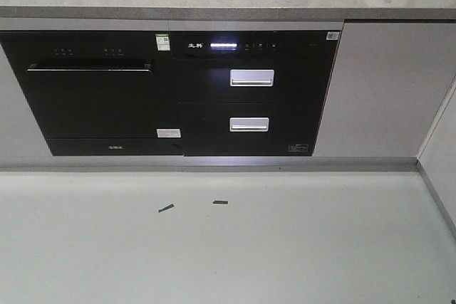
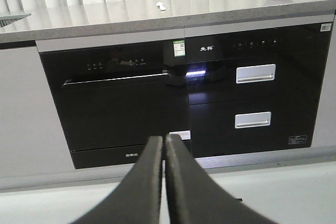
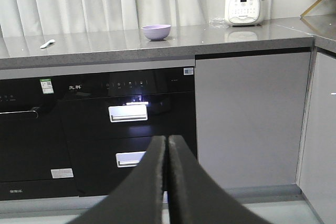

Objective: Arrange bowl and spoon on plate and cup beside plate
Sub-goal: 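Continue driving closer to the counter holding the spoon and bowl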

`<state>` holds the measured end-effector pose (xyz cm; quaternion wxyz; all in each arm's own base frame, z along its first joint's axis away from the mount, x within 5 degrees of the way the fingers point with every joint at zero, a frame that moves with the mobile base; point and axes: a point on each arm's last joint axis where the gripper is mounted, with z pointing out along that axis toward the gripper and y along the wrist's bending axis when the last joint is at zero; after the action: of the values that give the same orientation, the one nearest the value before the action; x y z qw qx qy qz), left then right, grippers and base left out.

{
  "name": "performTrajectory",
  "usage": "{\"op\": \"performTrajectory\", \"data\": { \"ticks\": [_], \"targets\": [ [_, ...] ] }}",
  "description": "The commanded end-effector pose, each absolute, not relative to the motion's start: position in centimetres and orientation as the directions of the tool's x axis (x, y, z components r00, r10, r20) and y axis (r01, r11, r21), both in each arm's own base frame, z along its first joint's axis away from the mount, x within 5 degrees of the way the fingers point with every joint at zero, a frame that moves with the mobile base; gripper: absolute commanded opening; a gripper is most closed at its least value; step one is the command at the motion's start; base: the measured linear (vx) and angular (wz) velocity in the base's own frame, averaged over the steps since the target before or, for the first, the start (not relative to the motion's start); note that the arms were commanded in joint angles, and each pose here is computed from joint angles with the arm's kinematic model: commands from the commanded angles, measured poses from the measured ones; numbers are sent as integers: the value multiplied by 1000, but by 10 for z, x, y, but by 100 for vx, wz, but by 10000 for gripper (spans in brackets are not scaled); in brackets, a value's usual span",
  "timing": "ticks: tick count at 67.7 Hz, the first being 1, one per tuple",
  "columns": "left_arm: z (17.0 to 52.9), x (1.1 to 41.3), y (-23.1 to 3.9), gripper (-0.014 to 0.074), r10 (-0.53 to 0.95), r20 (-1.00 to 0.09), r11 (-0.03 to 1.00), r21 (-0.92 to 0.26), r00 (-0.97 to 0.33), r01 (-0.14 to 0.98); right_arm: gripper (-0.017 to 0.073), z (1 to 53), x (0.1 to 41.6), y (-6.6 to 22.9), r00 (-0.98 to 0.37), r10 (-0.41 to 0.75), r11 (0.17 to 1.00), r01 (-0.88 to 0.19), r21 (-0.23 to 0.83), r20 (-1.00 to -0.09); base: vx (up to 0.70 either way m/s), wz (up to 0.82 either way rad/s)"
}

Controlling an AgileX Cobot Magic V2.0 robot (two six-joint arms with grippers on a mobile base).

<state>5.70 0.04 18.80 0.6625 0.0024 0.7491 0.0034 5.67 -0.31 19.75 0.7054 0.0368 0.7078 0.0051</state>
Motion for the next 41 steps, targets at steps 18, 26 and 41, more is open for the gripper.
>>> {"op": "performTrajectory", "data": {
  "ticks": [18,26,41],
  "targets": [
    [196,58,0,-6,-7,-998,1000,-7,-59,0,-3,204,56,-2,78,42,998,33,45,-996,4,1],
    [196,58,0,-6,-7,-998,1000,-7,-59,0,-3,204,56,-2,78,42,998,33,45,-996,4,0],
    [196,58,0,-6,-7,-998,1000,-7,-59,0,-3,204,56,-2,78,42,998,33,45,-996,4,0]
  ]
}}
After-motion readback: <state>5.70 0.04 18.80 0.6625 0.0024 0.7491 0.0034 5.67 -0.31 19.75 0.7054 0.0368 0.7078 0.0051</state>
